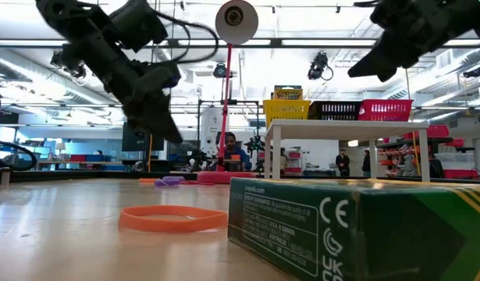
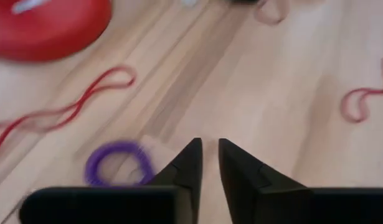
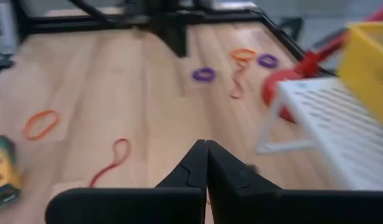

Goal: Pick & Place Office Desk Supplies
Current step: Put the purple spring keychain into the red bin on the shelf

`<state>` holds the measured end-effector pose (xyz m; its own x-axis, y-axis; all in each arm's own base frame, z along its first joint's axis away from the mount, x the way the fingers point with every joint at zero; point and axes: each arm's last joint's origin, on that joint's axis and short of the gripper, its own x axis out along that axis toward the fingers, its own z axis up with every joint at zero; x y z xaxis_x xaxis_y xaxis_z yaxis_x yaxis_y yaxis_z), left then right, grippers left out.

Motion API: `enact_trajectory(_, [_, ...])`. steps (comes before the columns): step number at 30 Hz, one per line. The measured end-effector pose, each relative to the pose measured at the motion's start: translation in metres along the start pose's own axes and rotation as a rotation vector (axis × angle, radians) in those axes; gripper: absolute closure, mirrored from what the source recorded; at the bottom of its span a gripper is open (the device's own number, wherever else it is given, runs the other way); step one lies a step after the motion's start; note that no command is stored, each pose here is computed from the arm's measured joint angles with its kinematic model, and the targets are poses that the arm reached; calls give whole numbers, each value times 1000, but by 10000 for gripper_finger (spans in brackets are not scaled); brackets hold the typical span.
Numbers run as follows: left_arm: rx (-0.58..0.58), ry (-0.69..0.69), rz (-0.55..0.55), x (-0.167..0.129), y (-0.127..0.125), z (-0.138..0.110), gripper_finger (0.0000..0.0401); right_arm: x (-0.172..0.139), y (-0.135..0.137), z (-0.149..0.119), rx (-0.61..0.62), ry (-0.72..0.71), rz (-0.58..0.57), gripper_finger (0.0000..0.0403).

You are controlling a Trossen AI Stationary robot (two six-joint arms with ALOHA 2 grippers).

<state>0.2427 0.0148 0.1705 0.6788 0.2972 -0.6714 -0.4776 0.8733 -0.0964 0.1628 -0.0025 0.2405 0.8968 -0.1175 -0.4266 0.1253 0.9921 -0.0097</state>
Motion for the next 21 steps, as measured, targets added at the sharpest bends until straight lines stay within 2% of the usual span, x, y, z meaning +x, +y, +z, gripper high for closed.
enact_trajectory(6, [-55, 104, 107, 2, 13, -4, 285, 3, 26, -15, -44, -65, 68, 400])
enact_trajectory(12, [-133, 163, 206, 9, 44, -1, 233, 0, 42, -21, -44, -125, 77, 399])
enact_trajectory(15, [-205, 201, 191, 15, 63, 1, 219, -1, 48, -22, -45, -155, 107, 399])
enact_trajectory(21, [-212, 240, 162, 30, 79, -1, 221, -3, 53, -22, -52, -166, 125, 399])
